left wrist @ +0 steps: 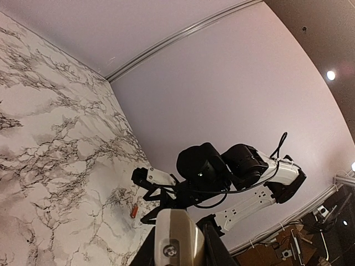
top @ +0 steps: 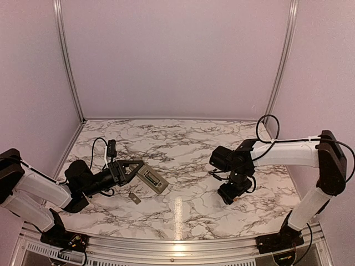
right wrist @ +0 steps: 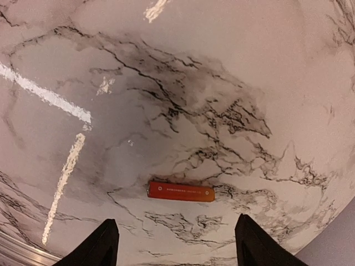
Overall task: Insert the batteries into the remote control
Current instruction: Pick up the battery at the center of the board.
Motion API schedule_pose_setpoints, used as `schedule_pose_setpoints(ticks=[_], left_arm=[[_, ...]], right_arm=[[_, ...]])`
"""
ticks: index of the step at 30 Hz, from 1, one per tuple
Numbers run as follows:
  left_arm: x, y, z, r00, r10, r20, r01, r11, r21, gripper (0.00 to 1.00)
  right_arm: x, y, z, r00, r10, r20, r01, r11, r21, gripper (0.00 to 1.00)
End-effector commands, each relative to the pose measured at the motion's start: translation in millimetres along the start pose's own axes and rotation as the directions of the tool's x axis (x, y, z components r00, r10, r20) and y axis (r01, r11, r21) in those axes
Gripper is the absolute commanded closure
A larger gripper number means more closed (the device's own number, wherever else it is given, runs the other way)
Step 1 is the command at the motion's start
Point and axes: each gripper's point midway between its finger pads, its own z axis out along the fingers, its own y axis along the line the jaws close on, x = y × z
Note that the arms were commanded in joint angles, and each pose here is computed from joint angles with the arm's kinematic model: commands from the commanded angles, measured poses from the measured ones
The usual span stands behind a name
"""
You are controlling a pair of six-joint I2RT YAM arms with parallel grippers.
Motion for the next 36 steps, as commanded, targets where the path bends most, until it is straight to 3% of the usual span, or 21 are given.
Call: schedule_pose_setpoints(ticks=[1,23,36], left_arm=[[-16,-37,2,0.998,0.035,0.058,-0.043,0.989,0.143,1.00],[-21,-43,0,0.997,0.028,0.075,-0.039,0.986,0.160,1.00],[-22,-41,3,0.997,0.018,0.077,-0.030,0.987,0.158,1.00]], right_arm=[[-1,4,5,1.000,-0.018,-0.024,0.019,0.999,0.045,0.30],[0,-4,39,0.991,-0.056,-0.121,0.076,0.983,0.166,0.44],[-8,-6,50,0.993,-0.025,-0.114,0.035,0.995,0.091,0.53]])
